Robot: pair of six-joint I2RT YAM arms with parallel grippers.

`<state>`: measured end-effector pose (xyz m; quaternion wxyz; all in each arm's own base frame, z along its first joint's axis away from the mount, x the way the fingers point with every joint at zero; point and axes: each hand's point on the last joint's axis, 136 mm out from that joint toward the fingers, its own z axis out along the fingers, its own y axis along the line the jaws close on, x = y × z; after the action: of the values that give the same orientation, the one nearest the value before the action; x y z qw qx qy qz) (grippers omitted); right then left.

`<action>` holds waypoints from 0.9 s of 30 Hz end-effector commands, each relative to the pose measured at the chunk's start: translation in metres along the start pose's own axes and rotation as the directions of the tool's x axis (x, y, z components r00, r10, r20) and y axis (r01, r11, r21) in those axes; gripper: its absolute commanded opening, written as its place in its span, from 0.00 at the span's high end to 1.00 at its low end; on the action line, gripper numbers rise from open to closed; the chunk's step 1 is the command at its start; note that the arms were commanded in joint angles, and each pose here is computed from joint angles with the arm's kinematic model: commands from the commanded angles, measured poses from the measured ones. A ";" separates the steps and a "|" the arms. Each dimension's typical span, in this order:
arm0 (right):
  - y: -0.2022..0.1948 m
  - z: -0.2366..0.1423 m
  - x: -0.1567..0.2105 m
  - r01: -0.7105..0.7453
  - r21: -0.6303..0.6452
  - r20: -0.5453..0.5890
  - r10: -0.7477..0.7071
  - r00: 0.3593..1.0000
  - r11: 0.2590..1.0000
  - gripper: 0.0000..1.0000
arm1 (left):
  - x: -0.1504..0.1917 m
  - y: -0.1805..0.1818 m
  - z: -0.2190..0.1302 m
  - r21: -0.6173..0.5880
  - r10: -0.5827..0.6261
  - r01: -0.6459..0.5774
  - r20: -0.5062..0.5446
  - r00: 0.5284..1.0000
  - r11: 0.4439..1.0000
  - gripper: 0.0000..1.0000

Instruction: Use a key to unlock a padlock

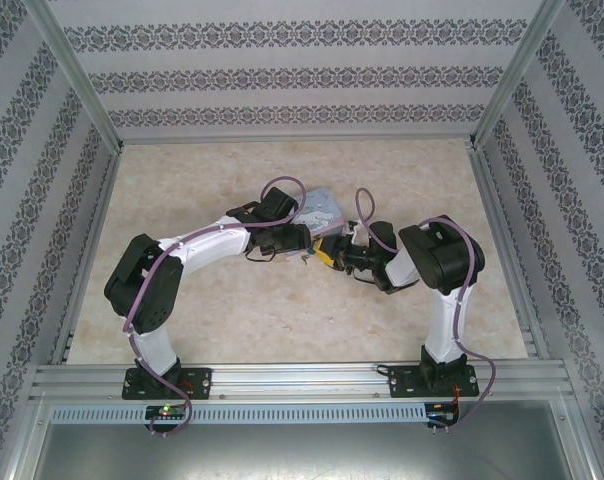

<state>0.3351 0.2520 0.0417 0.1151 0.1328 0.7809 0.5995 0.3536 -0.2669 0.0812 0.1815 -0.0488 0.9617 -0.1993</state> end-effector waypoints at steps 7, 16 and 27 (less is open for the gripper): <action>-0.013 -0.013 -0.002 0.075 0.095 0.110 -0.085 0.990 0.993 0.45 | -0.003 0.005 -0.003 -0.003 0.009 -0.009 0.009 1.000 1.000 0.26; -0.027 -0.013 0.001 0.097 0.186 0.141 -0.124 0.982 0.978 0.38 | -0.017 0.007 -0.009 0.011 -0.021 0.021 0.036 0.999 1.000 0.26; -0.043 0.003 0.003 0.075 0.309 0.202 -0.143 0.969 0.948 0.34 | -0.031 0.014 -0.013 0.044 -0.072 0.071 0.040 0.997 0.997 0.26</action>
<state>0.3390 0.2600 0.0543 0.2418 0.1238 0.7999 0.5352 0.3701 -0.2439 0.0819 0.1803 -0.0816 0.9583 -0.2063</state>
